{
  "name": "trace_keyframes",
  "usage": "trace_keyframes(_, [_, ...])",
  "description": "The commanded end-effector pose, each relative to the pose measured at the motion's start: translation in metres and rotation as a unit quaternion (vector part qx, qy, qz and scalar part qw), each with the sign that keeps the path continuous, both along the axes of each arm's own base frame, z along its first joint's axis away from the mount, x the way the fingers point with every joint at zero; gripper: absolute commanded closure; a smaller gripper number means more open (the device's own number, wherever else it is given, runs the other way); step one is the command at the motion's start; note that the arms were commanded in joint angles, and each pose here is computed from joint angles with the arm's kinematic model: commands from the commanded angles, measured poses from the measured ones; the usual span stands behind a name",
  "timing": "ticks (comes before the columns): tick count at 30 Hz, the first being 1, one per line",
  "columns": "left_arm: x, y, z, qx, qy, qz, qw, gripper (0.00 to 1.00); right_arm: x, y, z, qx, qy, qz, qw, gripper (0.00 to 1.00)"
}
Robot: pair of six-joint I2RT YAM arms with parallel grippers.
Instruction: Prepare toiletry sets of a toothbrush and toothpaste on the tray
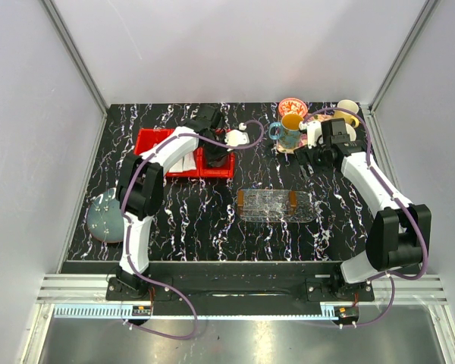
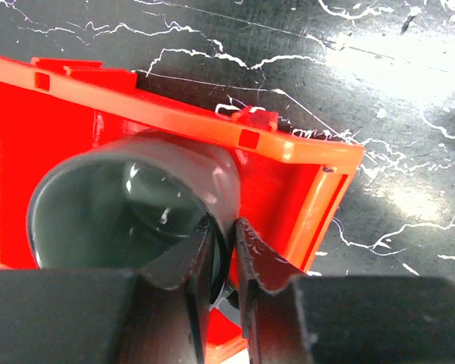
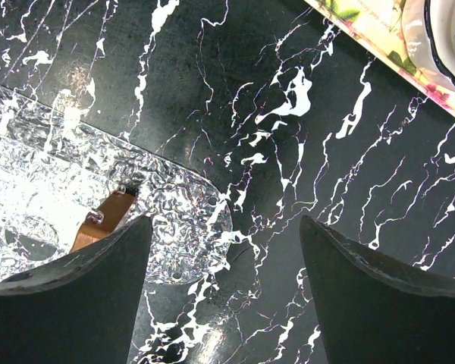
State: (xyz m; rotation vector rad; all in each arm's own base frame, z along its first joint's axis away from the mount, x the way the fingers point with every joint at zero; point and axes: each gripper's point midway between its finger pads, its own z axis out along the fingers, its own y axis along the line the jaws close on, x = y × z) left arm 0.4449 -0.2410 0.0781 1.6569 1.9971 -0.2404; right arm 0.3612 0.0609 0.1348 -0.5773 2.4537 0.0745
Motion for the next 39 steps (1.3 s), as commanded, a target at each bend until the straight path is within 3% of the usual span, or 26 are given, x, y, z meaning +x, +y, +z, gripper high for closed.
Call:
trace_keyframes(1, [0.006, -0.007, 0.021, -0.013, -0.022, 0.004, 1.000, 0.85, 0.004, 0.003, 0.017, 0.013, -0.028, 0.010, 0.999, 0.16])
trace_keyframes(6, [0.008, -0.008, 0.033, -0.020, -0.032, 0.006, 0.999, 1.00, 0.005, 0.003, 0.018, 0.012, -0.030, 0.010, 0.999, 0.16])
trace_keyframes(22, [-0.004, -0.015, 0.123, -0.078, -0.089, -0.017, 0.993, 1.00, 0.016, 0.009, 0.053, 0.037, -0.060, 0.004, 0.997, 0.19])
trace_keyframes(30, [-0.056, -0.023, 0.188, -0.118, -0.114, -0.091, 0.982, 1.00, 0.029, 0.037, 0.115, 0.112, -0.081, 0.022, 0.990, 0.25])
trace_keyframes(39, [-0.112, -0.048, 0.217, -0.103, -0.129, -0.172, 0.971, 1.00, 0.049, 0.073, 0.175, 0.184, -0.072, 0.058, 0.979, 0.31])
